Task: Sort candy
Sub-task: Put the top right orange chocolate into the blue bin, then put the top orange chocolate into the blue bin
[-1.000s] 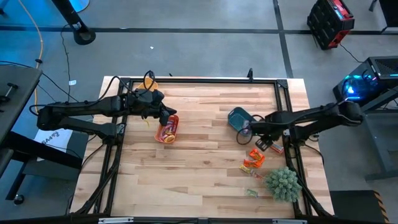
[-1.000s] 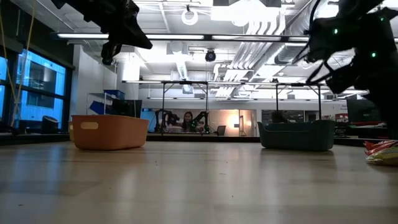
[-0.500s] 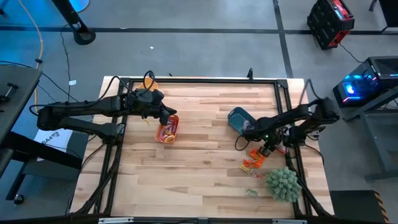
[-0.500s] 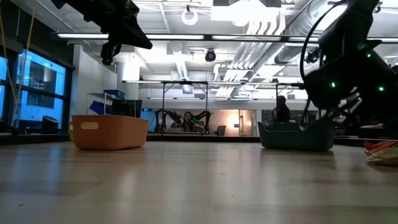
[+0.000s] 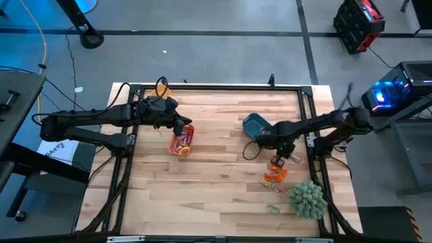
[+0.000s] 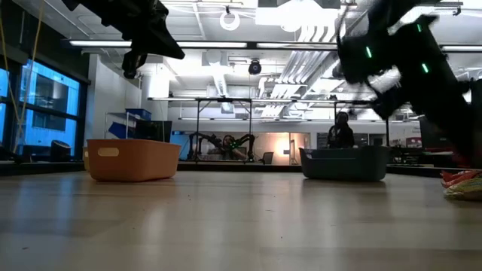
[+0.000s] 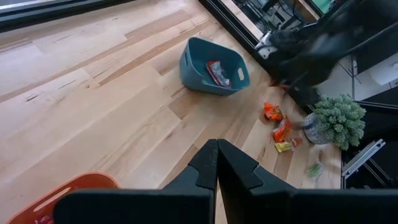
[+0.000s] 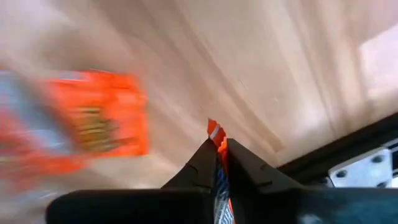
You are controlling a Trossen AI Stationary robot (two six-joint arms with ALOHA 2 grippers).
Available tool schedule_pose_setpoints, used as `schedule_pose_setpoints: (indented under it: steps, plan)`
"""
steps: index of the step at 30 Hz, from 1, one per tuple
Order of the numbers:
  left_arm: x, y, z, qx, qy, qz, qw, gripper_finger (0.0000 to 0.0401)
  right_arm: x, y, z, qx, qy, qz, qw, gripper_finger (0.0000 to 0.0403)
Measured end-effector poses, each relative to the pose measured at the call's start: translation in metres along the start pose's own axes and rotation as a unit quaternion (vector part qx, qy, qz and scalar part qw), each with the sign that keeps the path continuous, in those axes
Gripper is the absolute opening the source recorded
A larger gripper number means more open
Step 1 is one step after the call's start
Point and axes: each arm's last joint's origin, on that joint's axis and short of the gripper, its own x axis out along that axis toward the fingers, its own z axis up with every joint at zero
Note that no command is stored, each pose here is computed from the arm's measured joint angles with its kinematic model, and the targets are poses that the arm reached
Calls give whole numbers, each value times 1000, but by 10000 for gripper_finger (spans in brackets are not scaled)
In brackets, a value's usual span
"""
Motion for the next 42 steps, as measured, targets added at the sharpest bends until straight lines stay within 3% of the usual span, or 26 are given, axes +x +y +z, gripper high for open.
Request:
schedule_pose_setpoints:
  steps: [5, 9, 13, 16, 20, 26, 31, 35, 42]
  plan:
    - [0, 0, 0, 5, -1, 0, 1000, 0, -69, 3, -3, 21, -140, 51, 989, 9]
    - [0, 0, 1, 6, -3, -1, 1000, 0, -109, 1, 4, 46, -296, 83, 950, 5]
    - [0, 0, 1, 6, -3, -1, 1000, 0, -115, -8, 21, 83, -367, 27, 926, 9]
    - [0, 0, 1, 6, -1, -4, 1000, 0, -108, -17, 34, 98, -352, -10, 931, 35]
    - [0, -1, 0, 5, 7, -14, 1000, 0, -104, -18, 47, 78, -342, -2, 936, 87]
    - [0, -1, 0, 5, 13, -22, 1000, 0, -97, -16, 37, 53, -288, -13, 956, 141]
    - [0, -1, 0, 5, 13, -22, 1000, 0, -87, -1, 10, 33, -182, 6, 983, 146]
    - [0, -1, 0, 6, 14, -22, 1000, 0, -67, 18, -5, 22, -117, 48, 992, 145]
    - [0, -1, 0, 10, 13, -22, 1000, 0, -11, 33, -8, 75, -112, 77, 988, 145]
